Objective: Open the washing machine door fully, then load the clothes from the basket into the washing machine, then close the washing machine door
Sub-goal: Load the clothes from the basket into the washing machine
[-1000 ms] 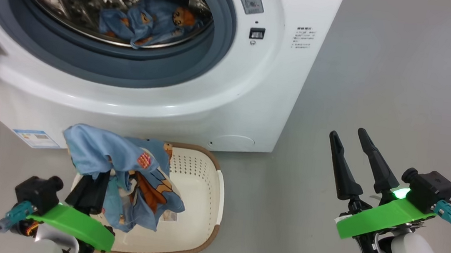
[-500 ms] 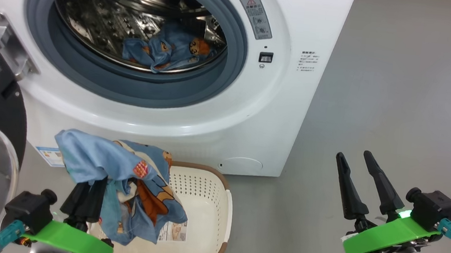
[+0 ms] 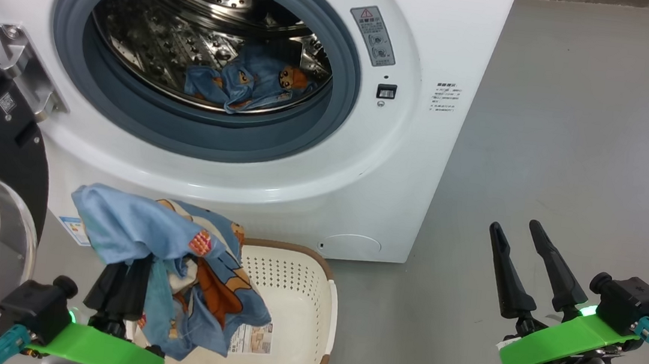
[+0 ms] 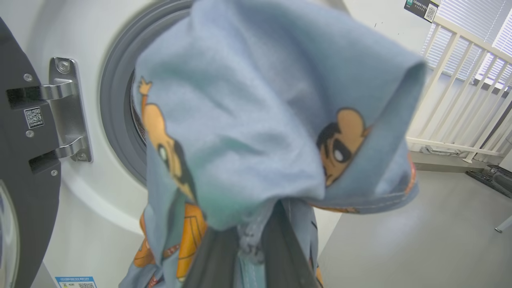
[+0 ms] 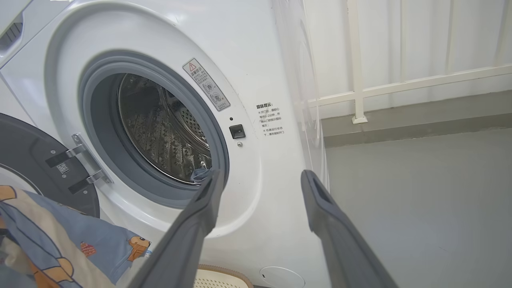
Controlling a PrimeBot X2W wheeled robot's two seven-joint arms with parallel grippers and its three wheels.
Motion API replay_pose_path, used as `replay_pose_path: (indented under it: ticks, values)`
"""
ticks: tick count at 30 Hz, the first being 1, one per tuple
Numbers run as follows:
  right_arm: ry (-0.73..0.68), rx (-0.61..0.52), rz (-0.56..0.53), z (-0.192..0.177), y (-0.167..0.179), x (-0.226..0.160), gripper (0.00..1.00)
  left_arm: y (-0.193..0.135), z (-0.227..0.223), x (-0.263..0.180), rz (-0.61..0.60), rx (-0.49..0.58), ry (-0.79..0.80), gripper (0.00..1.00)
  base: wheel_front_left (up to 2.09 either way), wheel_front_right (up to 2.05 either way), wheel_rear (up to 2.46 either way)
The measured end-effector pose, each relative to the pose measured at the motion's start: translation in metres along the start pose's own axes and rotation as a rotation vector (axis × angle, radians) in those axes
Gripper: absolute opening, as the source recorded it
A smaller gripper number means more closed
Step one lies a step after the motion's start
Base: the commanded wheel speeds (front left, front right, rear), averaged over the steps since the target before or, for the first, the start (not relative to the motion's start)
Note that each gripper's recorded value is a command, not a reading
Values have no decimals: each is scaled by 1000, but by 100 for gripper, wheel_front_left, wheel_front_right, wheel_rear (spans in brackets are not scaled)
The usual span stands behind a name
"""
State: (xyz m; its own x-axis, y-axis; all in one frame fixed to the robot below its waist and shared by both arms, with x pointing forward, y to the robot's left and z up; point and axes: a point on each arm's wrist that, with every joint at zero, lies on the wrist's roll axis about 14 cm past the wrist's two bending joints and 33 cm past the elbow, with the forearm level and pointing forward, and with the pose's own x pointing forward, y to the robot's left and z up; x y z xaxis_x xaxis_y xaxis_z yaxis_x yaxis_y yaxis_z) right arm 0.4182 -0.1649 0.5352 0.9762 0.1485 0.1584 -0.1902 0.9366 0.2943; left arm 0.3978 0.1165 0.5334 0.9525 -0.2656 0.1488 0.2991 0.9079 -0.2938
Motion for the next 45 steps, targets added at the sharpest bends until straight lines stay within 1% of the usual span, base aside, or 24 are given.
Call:
replay_pose_path:
  ticks: [15, 19, 24, 28, 29, 32, 33, 37, 40, 45]
  values:
    - [14, 2, -4, -5, -2, 1, 100, 1, -4, 0, 8, -26, 14, 0, 0, 0, 0]
    - [22, 3, -8, -9, -4, 1, 100, 2, -2, 8, 0, -22, 13, 0, 0, 0, 0]
    - [38, 10, -16, -16, -6, 3, 100, 0, 16, 36, -35, -9, -37, 0, 0, 0, 0]
    - [55, 27, -30, -25, -8, 4, 100, 7, 29, 63, -40, -6, -79, 0, 0, 0, 0]
    - [57, 34, -35, -28, -9, 8, 100, 8, 32, 77, -52, -7, -90, 0, 0, 0, 0]
    - [55, 35, -39, -31, -12, 16, 100, 10, 33, 101, -69, -2, -96, 0, 0, 0, 0]
    - [55, 35, -39, -31, -12, 16, 100, 10, 33, 101, -69, -2, -96, 0, 0, 0, 0]
    - [69, 37, -54, -40, -19, 24, 100, 11, 34, 135, -92, 5, -113, 0, 0, 0, 0]
    - [94, 34, -63, -51, -23, 26, 100, 15, 25, 158, -89, 0, -102, 0, 0, 0, 0]
    - [103, 34, -75, -60, -29, 34, 100, 30, -16, 187, -62, -9, -6, 0, 0, 0, 0]
